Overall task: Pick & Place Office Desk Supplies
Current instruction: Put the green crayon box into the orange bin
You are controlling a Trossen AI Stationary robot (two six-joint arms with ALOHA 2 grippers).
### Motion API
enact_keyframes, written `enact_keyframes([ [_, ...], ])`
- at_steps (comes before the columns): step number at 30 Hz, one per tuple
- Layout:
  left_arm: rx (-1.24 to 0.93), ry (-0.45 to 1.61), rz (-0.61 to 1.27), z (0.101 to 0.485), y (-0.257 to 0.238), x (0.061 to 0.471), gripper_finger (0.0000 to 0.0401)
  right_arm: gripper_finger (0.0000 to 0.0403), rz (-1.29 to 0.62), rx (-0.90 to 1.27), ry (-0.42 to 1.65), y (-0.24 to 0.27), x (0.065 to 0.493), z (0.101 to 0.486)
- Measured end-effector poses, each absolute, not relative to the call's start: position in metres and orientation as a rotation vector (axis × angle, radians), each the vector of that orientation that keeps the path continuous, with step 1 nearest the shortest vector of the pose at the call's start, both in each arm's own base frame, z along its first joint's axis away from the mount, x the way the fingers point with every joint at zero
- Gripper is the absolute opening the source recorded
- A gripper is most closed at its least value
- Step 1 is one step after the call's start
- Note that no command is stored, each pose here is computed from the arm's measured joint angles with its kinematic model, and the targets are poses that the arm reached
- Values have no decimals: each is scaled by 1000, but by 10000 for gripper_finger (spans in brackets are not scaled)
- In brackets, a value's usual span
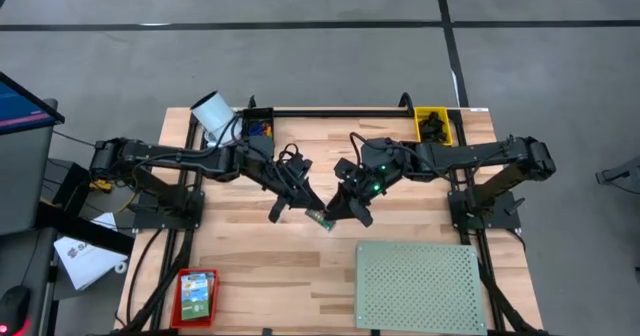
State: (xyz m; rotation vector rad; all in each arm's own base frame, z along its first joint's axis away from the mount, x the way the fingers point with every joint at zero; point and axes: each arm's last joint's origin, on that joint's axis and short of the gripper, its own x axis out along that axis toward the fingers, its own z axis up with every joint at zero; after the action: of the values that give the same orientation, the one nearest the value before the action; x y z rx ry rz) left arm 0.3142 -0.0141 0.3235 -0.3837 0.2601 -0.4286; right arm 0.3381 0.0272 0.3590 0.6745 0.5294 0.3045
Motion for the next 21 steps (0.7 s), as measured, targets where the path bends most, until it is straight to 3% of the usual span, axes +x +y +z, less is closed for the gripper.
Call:
enact_keyframes([
  [8,-389,263,-432,323,-14,314,0,162,296,680,534,25,338,359],
  [21,-409,270,-437,323,-17,314,0,165,323,696,538,27,338,359],
])
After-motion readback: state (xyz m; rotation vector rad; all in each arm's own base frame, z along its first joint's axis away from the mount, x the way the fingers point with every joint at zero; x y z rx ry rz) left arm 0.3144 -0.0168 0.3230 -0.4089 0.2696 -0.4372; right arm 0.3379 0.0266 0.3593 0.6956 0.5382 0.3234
